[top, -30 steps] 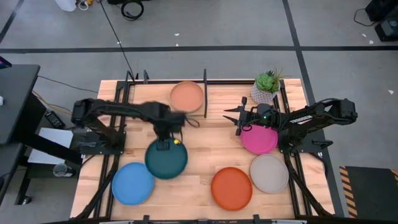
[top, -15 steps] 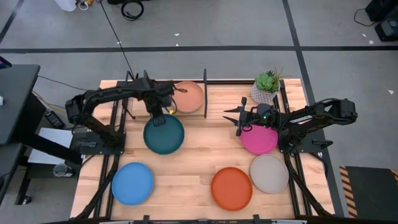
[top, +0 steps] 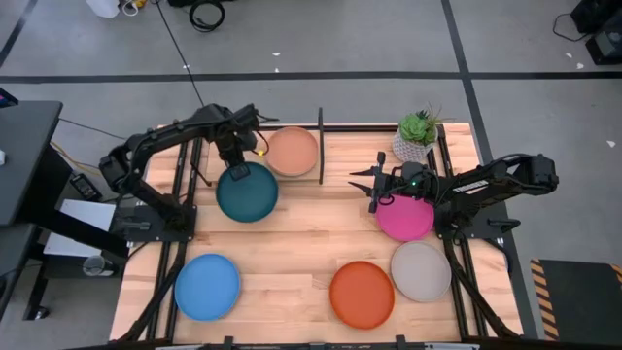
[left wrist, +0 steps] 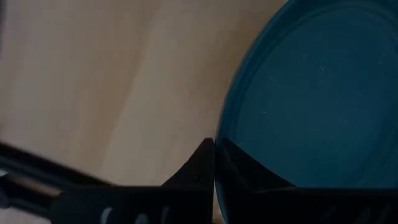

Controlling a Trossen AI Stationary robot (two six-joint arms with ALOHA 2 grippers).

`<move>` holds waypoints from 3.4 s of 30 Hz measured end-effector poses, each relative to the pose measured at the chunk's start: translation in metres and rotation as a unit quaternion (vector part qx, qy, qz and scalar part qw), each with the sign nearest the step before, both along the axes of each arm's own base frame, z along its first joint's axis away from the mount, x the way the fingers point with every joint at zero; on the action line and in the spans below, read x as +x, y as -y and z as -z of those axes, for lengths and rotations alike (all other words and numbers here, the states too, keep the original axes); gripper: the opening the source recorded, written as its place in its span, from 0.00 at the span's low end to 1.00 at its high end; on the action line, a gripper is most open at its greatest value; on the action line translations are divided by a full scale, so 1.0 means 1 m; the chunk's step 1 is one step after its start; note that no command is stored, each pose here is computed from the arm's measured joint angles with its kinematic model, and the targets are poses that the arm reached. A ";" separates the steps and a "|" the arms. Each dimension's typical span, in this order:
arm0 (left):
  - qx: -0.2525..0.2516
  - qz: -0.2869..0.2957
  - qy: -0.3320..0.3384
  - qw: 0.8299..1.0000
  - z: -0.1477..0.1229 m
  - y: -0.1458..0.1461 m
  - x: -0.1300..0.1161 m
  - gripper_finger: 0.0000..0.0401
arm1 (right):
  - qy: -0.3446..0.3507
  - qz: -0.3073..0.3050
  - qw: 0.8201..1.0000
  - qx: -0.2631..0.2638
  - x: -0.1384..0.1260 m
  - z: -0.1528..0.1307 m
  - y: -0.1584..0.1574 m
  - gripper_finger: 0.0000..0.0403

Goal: Place and stack plates onto a shelf
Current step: Put the dark blue plate on the shelf, then stack the light blue plate on top of the dark blue plate on the shelf

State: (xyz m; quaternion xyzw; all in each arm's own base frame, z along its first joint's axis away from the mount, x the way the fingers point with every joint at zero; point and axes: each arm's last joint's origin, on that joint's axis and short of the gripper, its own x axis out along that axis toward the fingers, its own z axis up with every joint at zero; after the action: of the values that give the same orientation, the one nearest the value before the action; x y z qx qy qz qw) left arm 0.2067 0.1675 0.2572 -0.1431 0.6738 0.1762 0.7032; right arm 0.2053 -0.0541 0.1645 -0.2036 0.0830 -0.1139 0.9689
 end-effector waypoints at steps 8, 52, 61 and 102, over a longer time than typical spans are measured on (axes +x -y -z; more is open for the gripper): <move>0.019 -0.027 -0.009 0.999 0.000 -0.028 -0.024 0.04 | 0.000 0.000 1.000 0.000 0.000 0.000 0.000 0.30; 0.129 0.018 0.026 0.991 -0.004 -0.081 -0.056 0.04 | 0.007 -0.002 1.000 -0.002 0.000 -0.001 0.000 0.30; 0.143 -0.007 0.010 0.990 -0.004 -0.083 -0.057 0.04 | 0.007 -0.002 1.000 -0.002 0.000 -0.001 0.000 0.30; -0.070 0.092 0.064 0.991 0.000 0.061 0.043 0.24 | 0.005 -0.002 1.000 0.003 0.000 -0.001 0.000 0.30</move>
State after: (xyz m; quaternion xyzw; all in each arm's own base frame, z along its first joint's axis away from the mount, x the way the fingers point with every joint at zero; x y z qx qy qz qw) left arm 0.2497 0.1062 0.2570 -0.1406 0.6486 0.0533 0.7461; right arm 0.2054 -0.0540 0.1653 -0.2006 0.0780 -0.1129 0.9700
